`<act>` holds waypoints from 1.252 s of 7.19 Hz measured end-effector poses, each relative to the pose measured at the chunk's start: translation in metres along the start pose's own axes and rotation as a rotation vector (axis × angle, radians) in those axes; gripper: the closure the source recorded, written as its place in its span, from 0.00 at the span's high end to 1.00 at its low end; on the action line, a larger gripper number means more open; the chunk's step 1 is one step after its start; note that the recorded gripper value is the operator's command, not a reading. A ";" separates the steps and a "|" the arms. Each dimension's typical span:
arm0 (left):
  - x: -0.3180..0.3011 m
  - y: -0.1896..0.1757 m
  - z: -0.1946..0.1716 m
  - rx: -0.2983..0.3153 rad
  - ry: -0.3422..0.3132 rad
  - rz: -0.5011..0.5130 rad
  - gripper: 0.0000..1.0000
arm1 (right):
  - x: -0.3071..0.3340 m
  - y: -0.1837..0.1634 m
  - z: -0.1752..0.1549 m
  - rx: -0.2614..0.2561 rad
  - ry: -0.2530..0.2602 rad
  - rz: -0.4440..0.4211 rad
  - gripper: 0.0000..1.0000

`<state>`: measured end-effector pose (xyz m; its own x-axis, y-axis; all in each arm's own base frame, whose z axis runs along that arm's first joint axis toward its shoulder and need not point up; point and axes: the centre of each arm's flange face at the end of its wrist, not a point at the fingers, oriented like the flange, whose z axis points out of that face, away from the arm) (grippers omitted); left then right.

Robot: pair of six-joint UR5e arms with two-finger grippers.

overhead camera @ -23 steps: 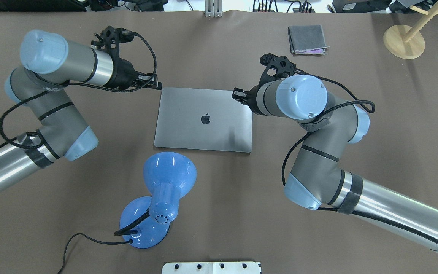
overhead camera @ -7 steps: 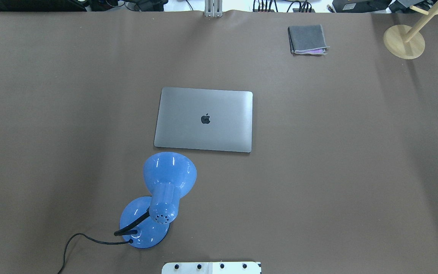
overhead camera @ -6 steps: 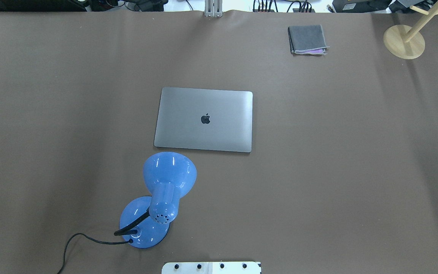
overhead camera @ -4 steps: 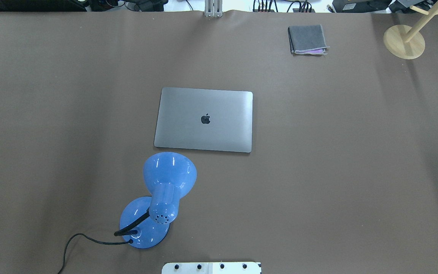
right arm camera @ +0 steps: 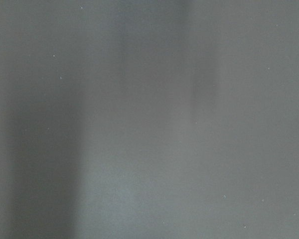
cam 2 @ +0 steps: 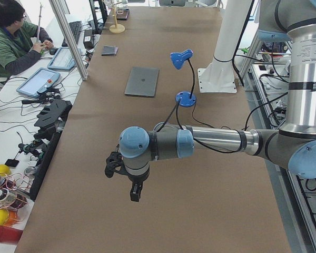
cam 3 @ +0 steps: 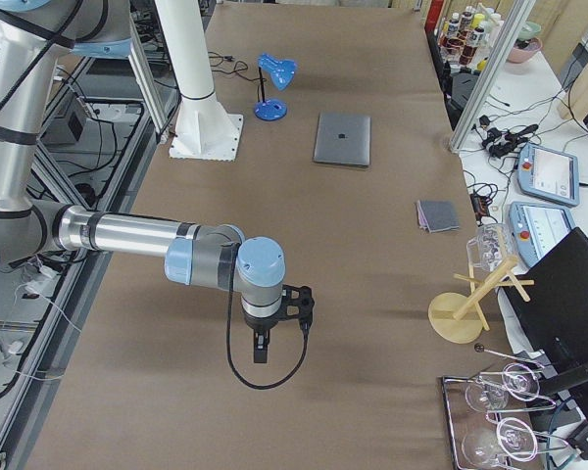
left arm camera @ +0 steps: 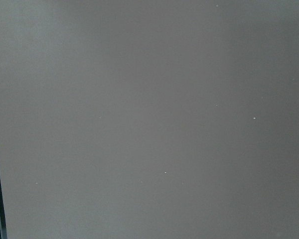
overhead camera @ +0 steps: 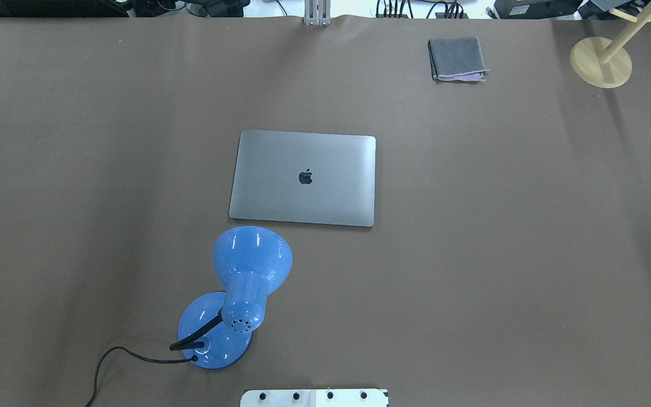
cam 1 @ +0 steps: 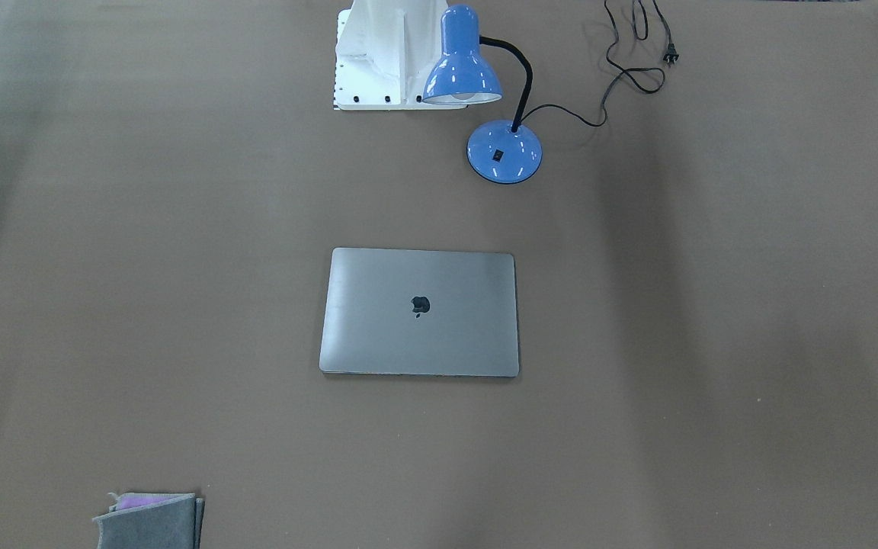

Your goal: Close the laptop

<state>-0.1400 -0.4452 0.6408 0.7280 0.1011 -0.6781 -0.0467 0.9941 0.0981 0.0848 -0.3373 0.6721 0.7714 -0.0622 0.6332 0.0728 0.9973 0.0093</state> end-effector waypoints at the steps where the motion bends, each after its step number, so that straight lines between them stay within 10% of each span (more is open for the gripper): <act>1: -0.002 0.007 0.004 0.002 -0.001 0.001 1.00 | -0.004 -0.001 -0.004 0.009 -0.003 -0.009 1.00; 9: -0.016 0.067 0.040 0.063 -0.018 0.056 1.00 | -0.001 0.014 0.001 -0.008 -0.007 0.010 1.00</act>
<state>-0.1273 -0.3820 0.6875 0.7377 0.1551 -0.6571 -0.0451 0.9824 0.1812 0.0839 -0.3229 0.6724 0.7678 -0.0524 0.6385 0.0708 0.9975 -0.0032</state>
